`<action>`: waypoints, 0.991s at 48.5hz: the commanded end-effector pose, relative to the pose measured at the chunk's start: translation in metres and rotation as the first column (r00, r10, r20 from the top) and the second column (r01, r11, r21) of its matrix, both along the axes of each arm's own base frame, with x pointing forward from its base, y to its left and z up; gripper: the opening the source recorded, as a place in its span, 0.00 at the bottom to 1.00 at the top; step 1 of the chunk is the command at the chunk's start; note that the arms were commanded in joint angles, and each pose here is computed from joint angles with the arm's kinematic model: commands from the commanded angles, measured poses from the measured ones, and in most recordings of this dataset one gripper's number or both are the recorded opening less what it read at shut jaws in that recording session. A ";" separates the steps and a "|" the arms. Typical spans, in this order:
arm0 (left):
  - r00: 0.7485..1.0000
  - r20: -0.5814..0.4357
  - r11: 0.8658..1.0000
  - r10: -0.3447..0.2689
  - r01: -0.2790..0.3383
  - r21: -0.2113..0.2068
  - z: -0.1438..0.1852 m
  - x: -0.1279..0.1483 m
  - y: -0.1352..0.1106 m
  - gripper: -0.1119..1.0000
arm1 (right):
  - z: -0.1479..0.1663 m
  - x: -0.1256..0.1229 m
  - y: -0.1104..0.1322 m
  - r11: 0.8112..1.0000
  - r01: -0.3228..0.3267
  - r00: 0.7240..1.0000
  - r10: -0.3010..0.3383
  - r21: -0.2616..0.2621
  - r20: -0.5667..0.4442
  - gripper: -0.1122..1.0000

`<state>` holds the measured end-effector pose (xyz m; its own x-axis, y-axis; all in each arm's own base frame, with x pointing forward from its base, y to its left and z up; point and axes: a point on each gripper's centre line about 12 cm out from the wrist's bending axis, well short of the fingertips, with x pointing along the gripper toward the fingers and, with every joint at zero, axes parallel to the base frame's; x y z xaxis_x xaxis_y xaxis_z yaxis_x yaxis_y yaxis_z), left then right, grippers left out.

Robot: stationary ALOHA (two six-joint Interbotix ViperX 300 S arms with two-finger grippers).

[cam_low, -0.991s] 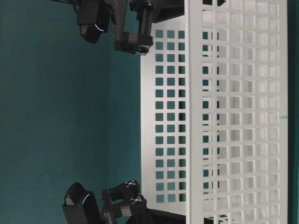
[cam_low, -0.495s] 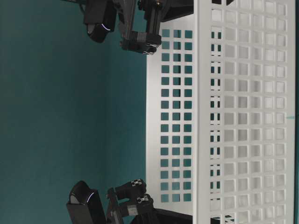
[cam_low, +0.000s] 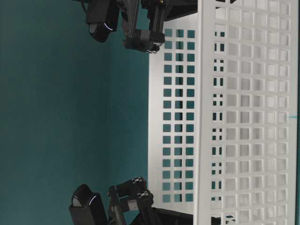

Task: Lift the white basket with both hands.
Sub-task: 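Set the basket down on the table with both grippers still closed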

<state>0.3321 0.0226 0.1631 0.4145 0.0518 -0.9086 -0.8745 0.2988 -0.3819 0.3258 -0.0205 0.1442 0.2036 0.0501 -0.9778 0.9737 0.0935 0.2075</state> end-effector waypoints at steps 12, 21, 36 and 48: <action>0.996 0.090 1.000 -0.021 0.020 0.008 0.001 0.015 -0.003 0.12 | -0.015 0.006 0.011 0.997 -0.076 0.995 0.076 -0.007 0.059 0.27; 0.996 0.090 1.000 -0.021 0.020 0.009 0.000 0.014 -0.002 0.20 | -0.015 0.008 0.009 0.997 -0.075 0.994 0.076 -0.013 0.078 0.29; 0.996 0.085 1.000 -0.020 0.019 0.011 -0.002 0.015 -0.001 0.91 | -0.015 0.009 -0.002 0.997 -0.073 0.993 0.075 -0.029 0.094 0.85; 0.997 0.079 1.000 -0.017 0.016 0.011 -0.004 0.013 0.000 0.90 | -0.016 0.008 -0.003 0.997 -0.072 0.993 0.075 -0.033 0.090 0.96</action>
